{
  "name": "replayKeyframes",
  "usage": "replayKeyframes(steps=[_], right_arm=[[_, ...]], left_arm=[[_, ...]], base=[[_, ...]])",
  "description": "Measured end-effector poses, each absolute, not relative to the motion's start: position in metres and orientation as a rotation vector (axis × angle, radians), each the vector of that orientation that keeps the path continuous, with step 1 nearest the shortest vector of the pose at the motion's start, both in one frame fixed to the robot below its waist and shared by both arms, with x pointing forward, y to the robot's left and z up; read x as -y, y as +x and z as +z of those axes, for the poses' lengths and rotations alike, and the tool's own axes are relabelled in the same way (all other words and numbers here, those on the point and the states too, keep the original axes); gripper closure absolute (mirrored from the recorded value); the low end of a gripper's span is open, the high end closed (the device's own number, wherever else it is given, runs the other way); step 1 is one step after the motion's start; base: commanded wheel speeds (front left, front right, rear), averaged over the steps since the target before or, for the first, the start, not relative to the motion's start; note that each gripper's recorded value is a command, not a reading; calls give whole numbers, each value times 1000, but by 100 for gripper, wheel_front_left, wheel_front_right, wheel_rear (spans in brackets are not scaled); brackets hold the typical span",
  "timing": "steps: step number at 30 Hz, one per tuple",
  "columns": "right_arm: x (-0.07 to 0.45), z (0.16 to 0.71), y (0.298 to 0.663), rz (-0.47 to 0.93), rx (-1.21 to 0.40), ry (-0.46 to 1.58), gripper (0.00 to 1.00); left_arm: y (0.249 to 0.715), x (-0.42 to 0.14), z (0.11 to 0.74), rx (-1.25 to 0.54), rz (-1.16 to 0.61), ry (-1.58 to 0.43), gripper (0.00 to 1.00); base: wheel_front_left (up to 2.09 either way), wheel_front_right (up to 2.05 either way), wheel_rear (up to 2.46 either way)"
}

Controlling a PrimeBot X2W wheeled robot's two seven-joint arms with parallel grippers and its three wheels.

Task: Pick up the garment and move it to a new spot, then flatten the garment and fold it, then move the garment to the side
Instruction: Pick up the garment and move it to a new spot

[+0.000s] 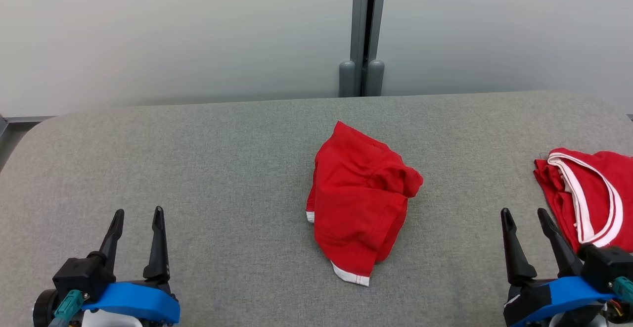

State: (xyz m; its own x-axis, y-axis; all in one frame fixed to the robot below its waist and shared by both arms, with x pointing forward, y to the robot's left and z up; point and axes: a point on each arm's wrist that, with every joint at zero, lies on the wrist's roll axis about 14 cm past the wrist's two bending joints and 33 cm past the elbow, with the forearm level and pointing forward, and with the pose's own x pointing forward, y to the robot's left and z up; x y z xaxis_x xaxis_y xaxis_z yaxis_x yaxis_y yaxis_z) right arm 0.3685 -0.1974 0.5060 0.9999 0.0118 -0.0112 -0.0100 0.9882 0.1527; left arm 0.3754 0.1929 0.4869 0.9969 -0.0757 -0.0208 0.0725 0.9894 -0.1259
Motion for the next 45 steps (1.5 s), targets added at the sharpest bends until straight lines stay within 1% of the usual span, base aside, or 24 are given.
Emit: replayKeyframes(steps=[5,10,17,23,34,35,36,41,45], right_arm=[[190,504,371,33,-18,157,0],[162,500,377,113,-52,177,0],[95,460,377,303,-272,222,0],[61,436,381,397,-381,238,0],[31,425,391,480,-412,240,0],[27,427,392,490,-405,236,73],[25,431,395,499,-387,232,100],[17,450,406,522,-310,235,100],[18,478,420,516,-204,252,100]], left_arm=[[375,-194,489,-23,-71,-122,0],[375,-194,491,-17,-71,-123,0],[379,-190,491,-21,-81,-126,0],[383,-189,492,-18,-83,-129,0],[382,-196,490,-23,-66,-127,0],[382,-196,490,-23,-65,-127,0],[381,-196,489,-25,-64,-127,0],[380,-197,489,-24,-61,-128,0],[379,-197,491,-20,-61,-131,0]], base=[[0,0,0],[0,0,0],[0,0,0],[0,0,0],[0,0,0],[0,0,0],[0,0,0],[0,0,0],[0,0,0]])
